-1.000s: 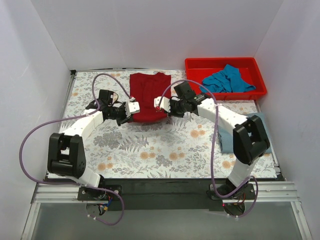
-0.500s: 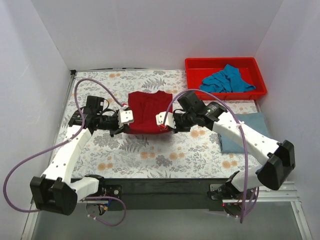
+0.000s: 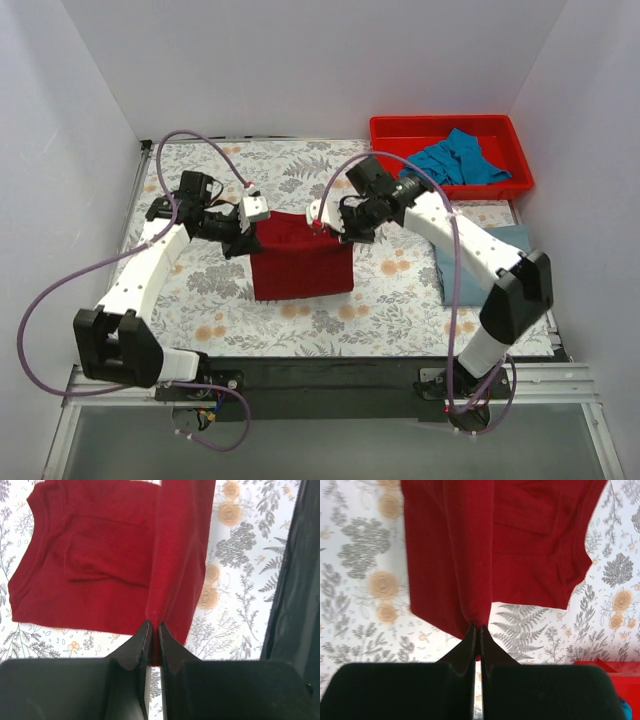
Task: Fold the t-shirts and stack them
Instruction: Fold the tshirt
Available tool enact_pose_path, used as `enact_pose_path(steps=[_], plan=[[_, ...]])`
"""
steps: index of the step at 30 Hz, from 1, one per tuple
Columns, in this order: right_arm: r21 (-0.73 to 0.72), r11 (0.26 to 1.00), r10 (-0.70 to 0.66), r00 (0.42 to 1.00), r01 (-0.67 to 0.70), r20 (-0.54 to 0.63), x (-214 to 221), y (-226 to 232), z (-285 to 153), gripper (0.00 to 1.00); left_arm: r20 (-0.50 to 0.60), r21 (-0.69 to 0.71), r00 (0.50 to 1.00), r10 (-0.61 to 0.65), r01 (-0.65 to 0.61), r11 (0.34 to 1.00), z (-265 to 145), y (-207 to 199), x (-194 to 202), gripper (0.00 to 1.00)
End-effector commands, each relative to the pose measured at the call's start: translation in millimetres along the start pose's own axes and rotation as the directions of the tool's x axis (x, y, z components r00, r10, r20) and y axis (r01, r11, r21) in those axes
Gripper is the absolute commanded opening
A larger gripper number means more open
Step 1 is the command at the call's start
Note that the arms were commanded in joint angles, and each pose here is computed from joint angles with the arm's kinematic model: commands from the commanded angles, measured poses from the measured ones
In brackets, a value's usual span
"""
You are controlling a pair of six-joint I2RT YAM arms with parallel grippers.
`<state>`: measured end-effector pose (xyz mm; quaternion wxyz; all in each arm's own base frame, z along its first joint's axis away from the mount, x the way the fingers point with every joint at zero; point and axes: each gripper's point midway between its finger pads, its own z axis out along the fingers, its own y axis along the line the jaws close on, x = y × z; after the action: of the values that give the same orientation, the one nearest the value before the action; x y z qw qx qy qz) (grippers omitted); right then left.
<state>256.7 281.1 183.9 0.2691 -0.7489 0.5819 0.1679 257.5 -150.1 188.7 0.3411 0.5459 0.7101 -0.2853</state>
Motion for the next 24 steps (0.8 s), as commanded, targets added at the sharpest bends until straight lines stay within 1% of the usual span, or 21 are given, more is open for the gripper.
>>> enact_pose_path(steps=[1, 2, 3, 5, 6, 7, 9, 10, 11, 13, 14, 15, 16, 17, 19, 20, 22, 24], plan=[[0.046, 0.998, -0.034, 0.999, 0.032, 0.033, -1, -47, -8, 0.01, 0.013, -0.052, 0.999, 0.046, -0.045, 0.998, 1, 35, -10, 0.0], [0.034, 0.999, -0.023, 0.999, 0.022, 0.023, 8, -56, 1, 0.01, 0.01, -0.05, 0.999, 0.037, -0.036, 0.998, 2, 44, -6, 0.0], [0.025, 0.999, -0.035, 0.999, 0.034, 0.019, 10, -60, 3, 0.01, 0.021, -0.068, 0.998, 0.055, -0.054, 0.996, 1, 56, -12, 0.0], [0.04, 0.998, -0.056, 0.998, 0.055, 0.033, 5, -77, 4, 0.01, 0.015, -0.069, 1.0, 0.026, -0.025, 0.997, 9, 77, -4, 0.0], [0.019, 0.999, -0.039, 0.999, 0.039, 0.023, 15, -82, 15, 0.01, 0.025, -0.093, 0.999, 0.047, -0.045, 0.995, 7, 92, -11, 0.0], [0.019, 0.998, -0.055, 0.998, 0.054, 0.024, 17, -89, 18, 0.01, 0.025, -0.093, 0.999, 0.047, -0.044, 0.995, 10, 101, -9, 0.0], [0.023, 0.998, -0.054, 0.998, 0.054, 0.028, 25, -110, 30, 0.01, 0.001, -0.076, 1.0, 0.003, -0.003, 0.997, 23, 121, 8, 0.0], [0.024, 0.998, -0.055, 0.998, 0.055, 0.03, 28, -118, 35, 0.01, 0.007, -0.085, 1.0, 0.023, -0.023, 0.996, 22, 134, 2, 0.0], [0.032, 0.998, -0.061, 0.998, 0.06, 0.032, 33, -128, 38, 0.01, -0.008, -0.063, 1.0, -0.018, 0.018, 0.998, 34, 144, 18, 0.0], [0.047, 0.996, -0.08, 0.996, 0.078, 0.034, 39, -152, 53, 0.01, -0.001, -0.099, 1.0, -0.014, 0.014, 0.995, 35, 170, 17, 0.0], [0.06, 0.995, -0.088, 0.995, 0.086, 0.036, 42, -162, 56, 0.01, -0.004, -0.099, 1.0, -0.026, 0.026, 0.995, 39, 178, 23, 0.0], [0.034, 0.997, -0.069, 0.997, 0.068, 0.028, 55, -166, 76, 0.01, -0.018, -0.1, 0.999, -0.045, 0.043, 0.994, 49, 188, 36, 0.0], [0.058, 0.995, -0.085, 0.996, 0.083, 0.033, 54, -179, 76, 0.01, -0.022, -0.108, 0.998, -0.06, 0.057, 0.993, 54, 195, 41, 0.0], [0.039, 0.996, -0.086, 0.996, 0.085, 0.019, 67, -181, 92, 0.01, -0.019, -0.118, 0.997, -0.078, 0.075, 0.99, 57, 202, 43, 0.0], [0.032, 0.996, -0.087, 0.996, 0.086, 0.009, 77, -183, 107, 0.01, -0.021, -0.156, 0.995, -0.095, 0.091, 0.984, 69, 220, 56, 0.0], [0.014, 0.997, -0.073, 0.997, 0.073, 0.005, 85, -180, 120, 0.01, -0.03, -0.16, 0.994, -0.106, 0.1, 0.982, 73, 222, 64, 0.0], [0.014, 0.998, -0.054, 0.999, 0.054, 0.009, 90, -181, 129, 0.01, -0.051, -0.165, 0.99, -0.13, 0.12, 0.979, 83, 226, 81, 0.0], [-0.012, 1.0, -0.025, 1.0, 0.025, -0.008, 101, -172, 140, 0.01, -0.07, -0.145, 0.985, -0.158, 0.147, 0.978, 90, 218, 95, 0.01]])
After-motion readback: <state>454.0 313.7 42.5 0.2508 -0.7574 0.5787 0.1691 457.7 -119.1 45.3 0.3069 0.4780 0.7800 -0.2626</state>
